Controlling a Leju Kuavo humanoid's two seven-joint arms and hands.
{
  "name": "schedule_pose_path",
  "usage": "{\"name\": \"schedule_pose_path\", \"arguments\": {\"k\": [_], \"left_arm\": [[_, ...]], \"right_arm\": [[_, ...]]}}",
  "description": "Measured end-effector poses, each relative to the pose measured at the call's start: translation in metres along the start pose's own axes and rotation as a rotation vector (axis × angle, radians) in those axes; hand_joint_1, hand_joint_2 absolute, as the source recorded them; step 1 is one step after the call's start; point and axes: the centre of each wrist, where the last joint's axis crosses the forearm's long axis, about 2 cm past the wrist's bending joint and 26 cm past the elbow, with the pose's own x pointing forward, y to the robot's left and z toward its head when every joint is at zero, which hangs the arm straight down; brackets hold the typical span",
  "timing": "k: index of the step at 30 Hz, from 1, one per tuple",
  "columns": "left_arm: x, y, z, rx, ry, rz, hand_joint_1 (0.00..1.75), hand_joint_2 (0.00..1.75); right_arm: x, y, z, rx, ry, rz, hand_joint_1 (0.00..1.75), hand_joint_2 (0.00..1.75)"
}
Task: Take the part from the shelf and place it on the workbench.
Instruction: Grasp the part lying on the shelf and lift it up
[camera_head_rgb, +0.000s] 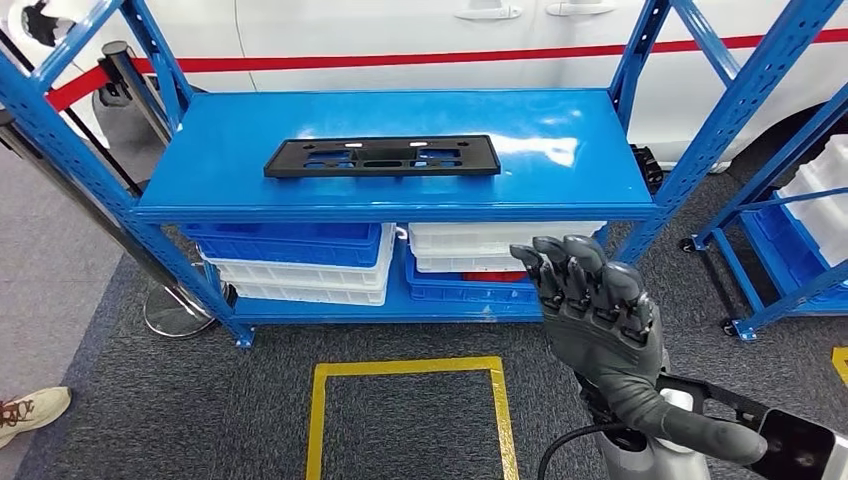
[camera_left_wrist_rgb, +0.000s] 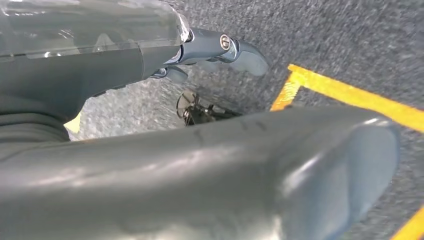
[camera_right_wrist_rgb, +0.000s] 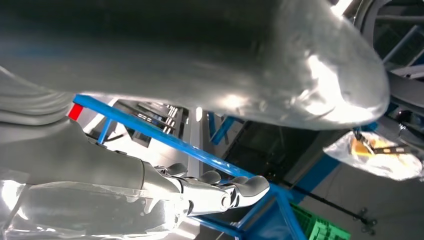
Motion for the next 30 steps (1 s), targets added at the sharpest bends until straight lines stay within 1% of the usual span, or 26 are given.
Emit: {"name": "schedule_pose_path", "arguments": {"k": [10,14,20,30], "left_arm": [[0.001,-0.003,0.0,-0.001,-0.007,0.049,0.0,0.0],[0.0,-0.004,0.0,-0.001,-0.007,0.052,0.0,0.0],[-0.002,-0.008,0.001,-0.014,-0.006,0.044,0.0,0.0],[-0.002,-0.008,0.001,-0.016,-0.007,0.049,0.0,0.0]], "right_arm": [[-0.001,-0.003,0.003,0.024,0.024,0.001,0.0,0.0],[-0.006,-0.003,0.007,0.033,0.066,-0.016,0.0,0.0],[-0.014,-0.009,0.008,0.039,0.14,-0.023,0.0,0.0],[-0.025,0.001,0.013,0.037,0.202,-0.039,0.0,0.0]]}}
